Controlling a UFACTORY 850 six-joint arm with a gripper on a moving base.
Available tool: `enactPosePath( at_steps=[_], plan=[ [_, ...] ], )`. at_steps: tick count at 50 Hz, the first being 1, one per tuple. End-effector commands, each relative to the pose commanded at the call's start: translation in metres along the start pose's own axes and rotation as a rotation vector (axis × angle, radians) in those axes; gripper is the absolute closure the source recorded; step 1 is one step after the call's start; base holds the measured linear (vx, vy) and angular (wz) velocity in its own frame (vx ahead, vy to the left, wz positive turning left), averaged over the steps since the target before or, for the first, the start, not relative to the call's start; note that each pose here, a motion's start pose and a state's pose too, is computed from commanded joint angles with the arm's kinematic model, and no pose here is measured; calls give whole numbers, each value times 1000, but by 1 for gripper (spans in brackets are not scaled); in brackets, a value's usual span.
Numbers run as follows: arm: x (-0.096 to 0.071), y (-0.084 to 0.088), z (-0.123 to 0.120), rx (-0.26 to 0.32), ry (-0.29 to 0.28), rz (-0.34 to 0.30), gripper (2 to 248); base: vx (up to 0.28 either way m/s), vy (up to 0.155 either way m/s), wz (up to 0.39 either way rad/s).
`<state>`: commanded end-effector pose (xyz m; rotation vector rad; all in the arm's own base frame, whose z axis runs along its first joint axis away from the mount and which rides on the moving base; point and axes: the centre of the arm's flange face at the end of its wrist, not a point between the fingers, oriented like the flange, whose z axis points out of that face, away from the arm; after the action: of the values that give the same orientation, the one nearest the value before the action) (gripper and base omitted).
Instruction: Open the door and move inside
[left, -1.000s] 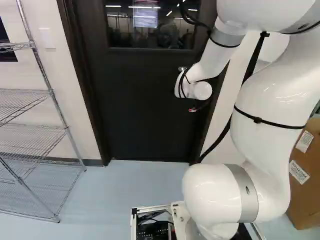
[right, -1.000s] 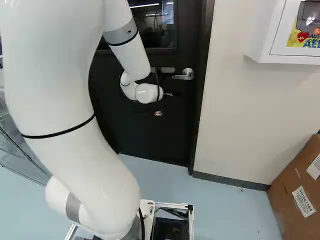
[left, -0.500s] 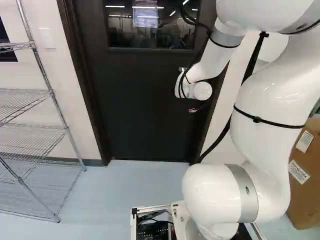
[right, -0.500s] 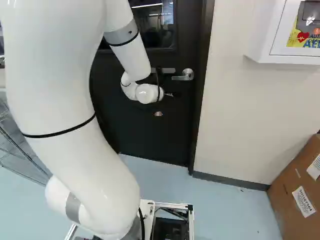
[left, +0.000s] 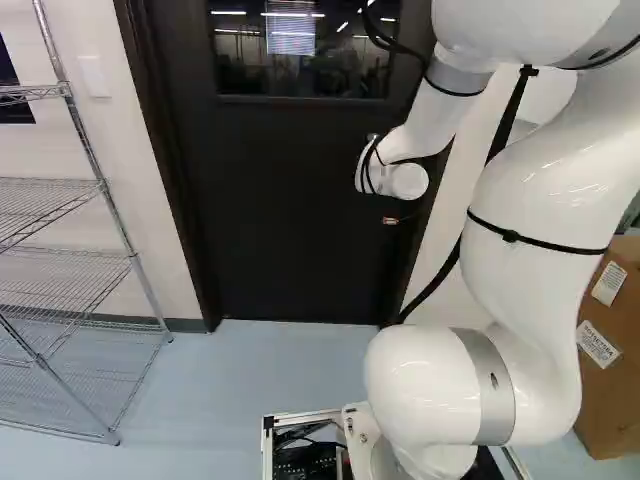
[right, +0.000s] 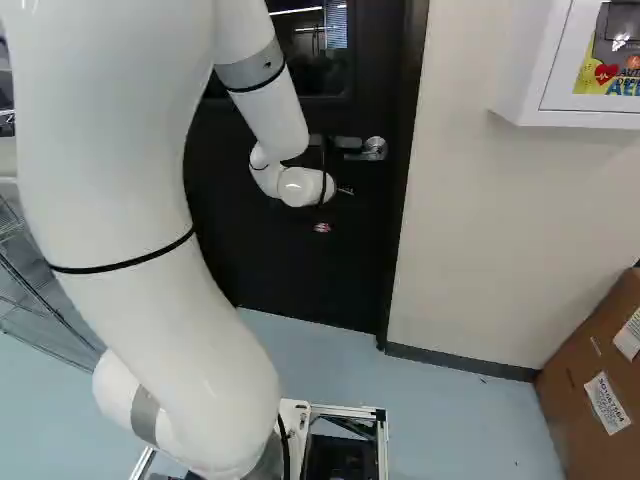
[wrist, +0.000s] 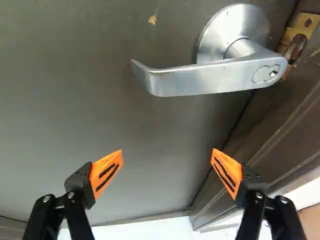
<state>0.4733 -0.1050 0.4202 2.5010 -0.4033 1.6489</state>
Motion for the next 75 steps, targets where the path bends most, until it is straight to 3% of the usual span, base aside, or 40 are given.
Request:
enactPosePath(
  at_steps=[25,75],
  plan=[
    [12,10,34,-86,2,110,3,0,0,0],
    [41,-13,126,-58,47,110,3,0,0,0]
  ],
)
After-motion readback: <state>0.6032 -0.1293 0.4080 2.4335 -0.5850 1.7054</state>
